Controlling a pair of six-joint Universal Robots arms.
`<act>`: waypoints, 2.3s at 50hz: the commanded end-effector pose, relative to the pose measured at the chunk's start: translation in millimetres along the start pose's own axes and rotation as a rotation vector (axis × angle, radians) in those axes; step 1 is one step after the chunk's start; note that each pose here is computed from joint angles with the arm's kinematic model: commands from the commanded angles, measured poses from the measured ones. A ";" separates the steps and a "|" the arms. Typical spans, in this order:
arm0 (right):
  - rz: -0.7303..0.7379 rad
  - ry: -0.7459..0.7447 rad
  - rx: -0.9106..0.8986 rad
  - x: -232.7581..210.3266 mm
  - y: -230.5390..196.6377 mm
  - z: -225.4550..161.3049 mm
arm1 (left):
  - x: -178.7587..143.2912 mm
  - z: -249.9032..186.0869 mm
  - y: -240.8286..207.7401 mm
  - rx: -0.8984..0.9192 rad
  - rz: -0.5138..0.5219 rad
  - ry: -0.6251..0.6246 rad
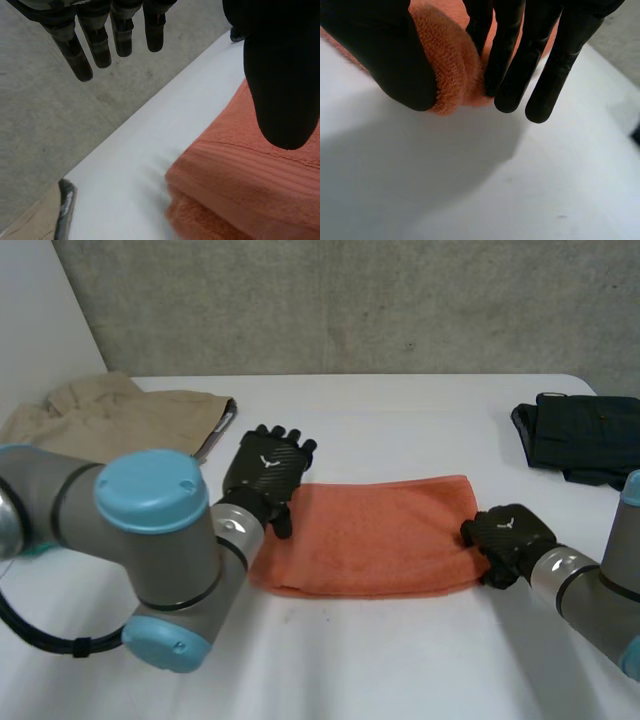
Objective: Fold the laundry.
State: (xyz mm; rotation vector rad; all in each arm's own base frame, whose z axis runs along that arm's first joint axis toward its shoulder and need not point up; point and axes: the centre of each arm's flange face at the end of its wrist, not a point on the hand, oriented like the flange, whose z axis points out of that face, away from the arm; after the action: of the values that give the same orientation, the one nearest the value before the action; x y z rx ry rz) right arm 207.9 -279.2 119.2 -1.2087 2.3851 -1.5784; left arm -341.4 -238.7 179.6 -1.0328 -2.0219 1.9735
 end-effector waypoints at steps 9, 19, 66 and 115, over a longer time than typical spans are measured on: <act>-0.234 -0.030 0.469 -71.4 -137.1 -16.3 | -62.3 -46.0 -29.3 0.044 -0.028 -0.147; -0.427 -0.440 0.502 -200.5 -112.9 -15.3 | -83.9 -56.9 -22.1 0.017 -0.036 -0.211; 0.324 -0.300 0.143 -86.6 -104.5 35.4 | 21.6 4.1 54.7 -0.348 0.161 -0.009; -0.086 -0.189 0.411 -169.5 -80.8 11.2 | -53.2 -54.6 -98.1 0.205 -0.142 0.474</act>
State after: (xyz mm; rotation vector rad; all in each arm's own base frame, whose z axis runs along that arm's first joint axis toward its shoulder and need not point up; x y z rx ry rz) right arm 368.5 -179.7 116.1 -1.3272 1.8281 -1.6515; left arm -307.6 -214.0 296.8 -1.1440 -1.5532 1.6206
